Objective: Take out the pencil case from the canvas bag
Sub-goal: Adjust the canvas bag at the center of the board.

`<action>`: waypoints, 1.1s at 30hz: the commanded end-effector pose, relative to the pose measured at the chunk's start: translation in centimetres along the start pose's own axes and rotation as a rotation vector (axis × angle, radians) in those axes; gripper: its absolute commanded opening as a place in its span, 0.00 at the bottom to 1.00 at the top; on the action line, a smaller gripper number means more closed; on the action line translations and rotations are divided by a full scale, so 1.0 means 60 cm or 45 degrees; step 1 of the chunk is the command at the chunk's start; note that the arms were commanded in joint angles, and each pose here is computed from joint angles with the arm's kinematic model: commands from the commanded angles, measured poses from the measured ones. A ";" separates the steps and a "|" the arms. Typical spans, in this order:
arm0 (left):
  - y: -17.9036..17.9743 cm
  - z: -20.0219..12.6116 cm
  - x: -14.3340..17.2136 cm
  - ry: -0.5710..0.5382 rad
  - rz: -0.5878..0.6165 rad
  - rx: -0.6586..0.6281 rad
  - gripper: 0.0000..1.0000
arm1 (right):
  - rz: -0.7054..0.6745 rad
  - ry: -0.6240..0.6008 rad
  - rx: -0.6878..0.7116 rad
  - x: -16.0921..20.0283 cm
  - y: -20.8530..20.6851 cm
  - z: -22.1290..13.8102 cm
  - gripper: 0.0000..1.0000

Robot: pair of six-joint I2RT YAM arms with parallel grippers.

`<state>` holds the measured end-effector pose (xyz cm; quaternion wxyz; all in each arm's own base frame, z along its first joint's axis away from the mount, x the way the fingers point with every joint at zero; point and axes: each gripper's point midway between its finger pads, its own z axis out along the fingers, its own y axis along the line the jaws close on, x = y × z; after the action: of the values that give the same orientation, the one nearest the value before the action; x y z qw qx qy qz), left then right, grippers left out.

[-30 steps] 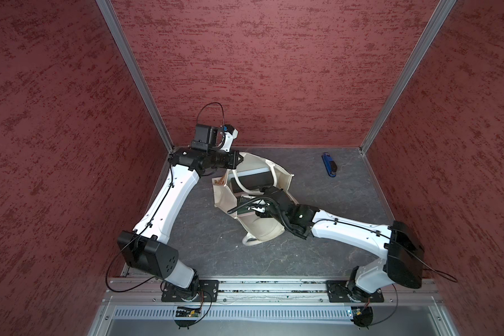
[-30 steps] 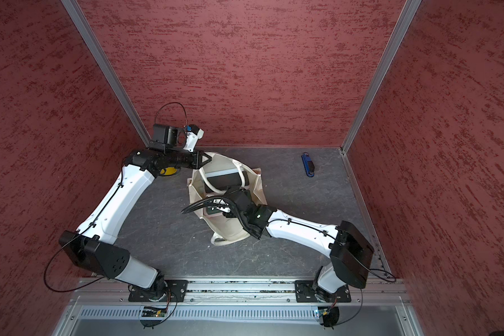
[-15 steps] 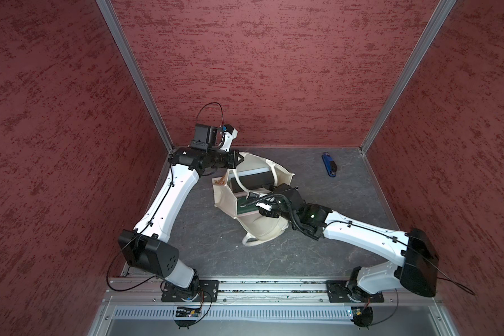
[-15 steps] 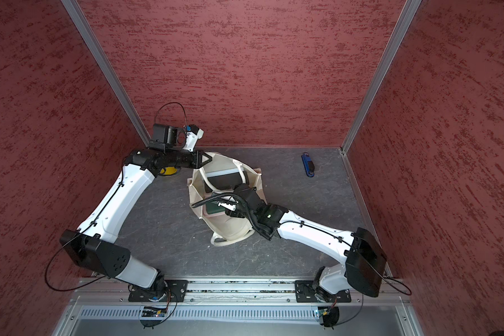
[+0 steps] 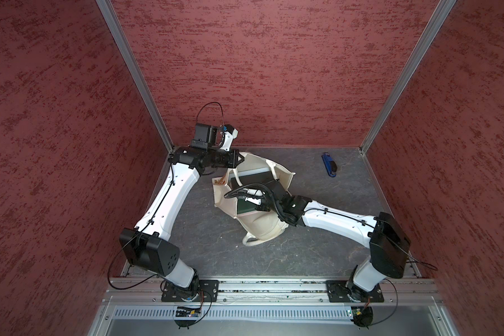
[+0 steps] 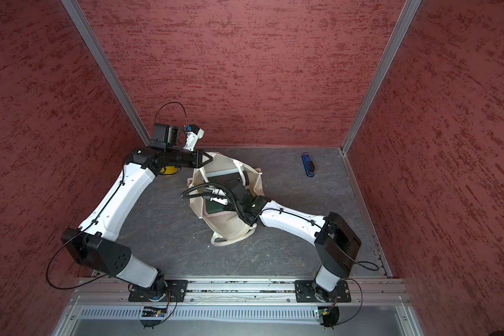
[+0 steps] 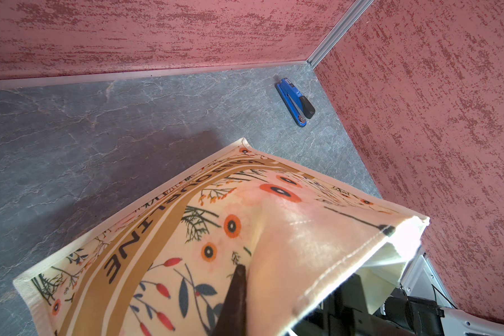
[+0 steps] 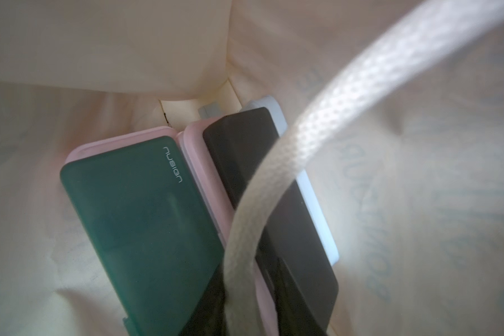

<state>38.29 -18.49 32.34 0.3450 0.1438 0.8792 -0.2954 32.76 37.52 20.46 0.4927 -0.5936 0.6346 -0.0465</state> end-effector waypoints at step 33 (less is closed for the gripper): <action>-0.071 -0.159 -0.038 -0.371 0.625 -0.030 0.77 | 0.459 -0.550 0.349 -0.164 -0.230 -0.235 0.00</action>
<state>33.42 -16.69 40.19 0.4977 0.2822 0.7839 -0.2411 31.23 34.95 37.87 0.6492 -0.4435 0.6148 0.0627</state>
